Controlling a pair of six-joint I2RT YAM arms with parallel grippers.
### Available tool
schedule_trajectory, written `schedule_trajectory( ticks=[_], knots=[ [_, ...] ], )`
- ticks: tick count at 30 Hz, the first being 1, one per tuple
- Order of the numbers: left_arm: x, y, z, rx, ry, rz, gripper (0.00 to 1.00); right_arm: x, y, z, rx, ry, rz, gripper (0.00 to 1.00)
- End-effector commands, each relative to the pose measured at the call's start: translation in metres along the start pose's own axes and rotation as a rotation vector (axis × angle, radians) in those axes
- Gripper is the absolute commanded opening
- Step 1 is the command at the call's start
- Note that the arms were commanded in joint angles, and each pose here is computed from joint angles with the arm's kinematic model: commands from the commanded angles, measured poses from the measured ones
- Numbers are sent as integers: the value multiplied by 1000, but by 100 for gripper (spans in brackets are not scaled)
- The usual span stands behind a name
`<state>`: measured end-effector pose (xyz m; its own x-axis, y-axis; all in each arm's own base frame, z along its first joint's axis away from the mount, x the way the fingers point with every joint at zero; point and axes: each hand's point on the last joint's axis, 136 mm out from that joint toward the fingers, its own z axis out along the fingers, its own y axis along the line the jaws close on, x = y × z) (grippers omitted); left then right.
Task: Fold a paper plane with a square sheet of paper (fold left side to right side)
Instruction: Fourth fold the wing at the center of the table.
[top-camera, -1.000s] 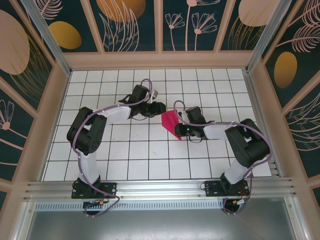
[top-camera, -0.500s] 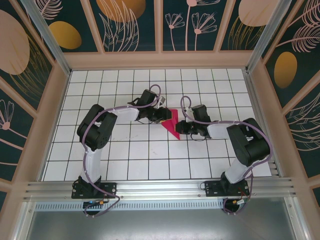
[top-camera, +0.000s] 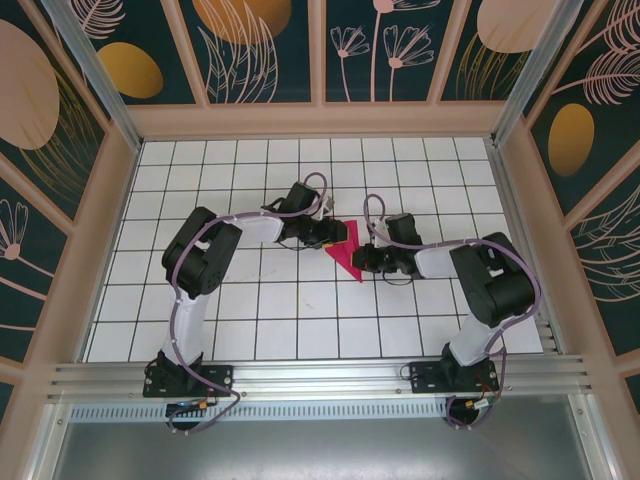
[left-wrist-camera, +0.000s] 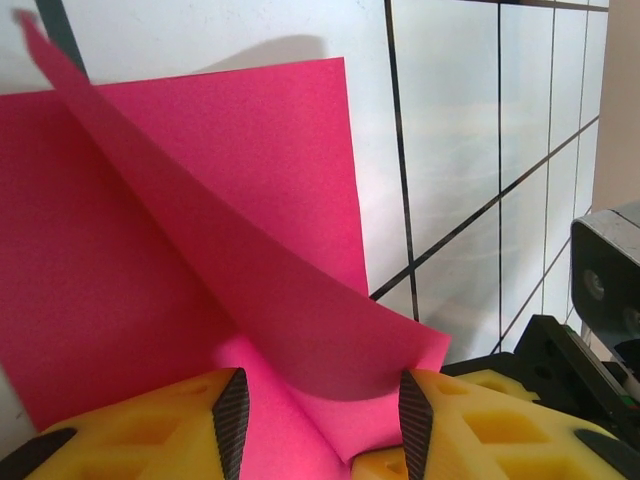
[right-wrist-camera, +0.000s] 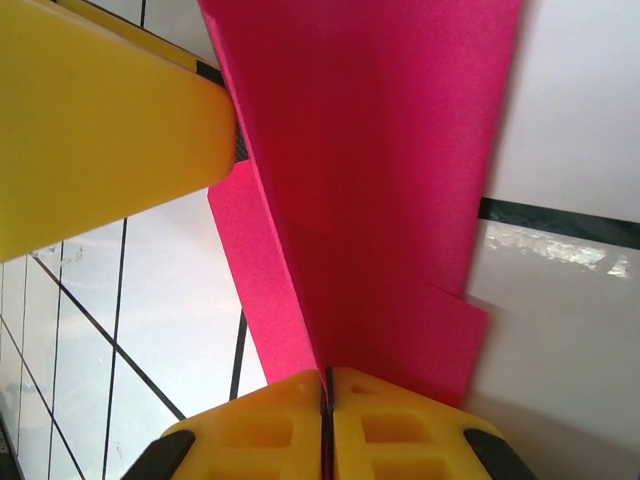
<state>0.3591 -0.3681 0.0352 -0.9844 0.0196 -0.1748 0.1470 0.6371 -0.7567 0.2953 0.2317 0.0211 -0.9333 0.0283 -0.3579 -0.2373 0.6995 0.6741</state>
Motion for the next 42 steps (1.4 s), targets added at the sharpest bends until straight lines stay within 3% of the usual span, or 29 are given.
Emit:
schedule_trajectory(
  ticks=[1,20,32,42],
  knots=[
    [-2,3,7,-18,5,-3,47,4,-3,3,-19,8,15,12],
    [4,33,16,-135,21,-35,46,-10,8,-2,-48,-18,4,22],
    [4,34,15,-142,19,-33,46,-39,20,-33,-60,-102,-18,41],
    [3,31,15,-137,17,-31,46,-49,20,-27,-113,-90,20,39]
  ],
)
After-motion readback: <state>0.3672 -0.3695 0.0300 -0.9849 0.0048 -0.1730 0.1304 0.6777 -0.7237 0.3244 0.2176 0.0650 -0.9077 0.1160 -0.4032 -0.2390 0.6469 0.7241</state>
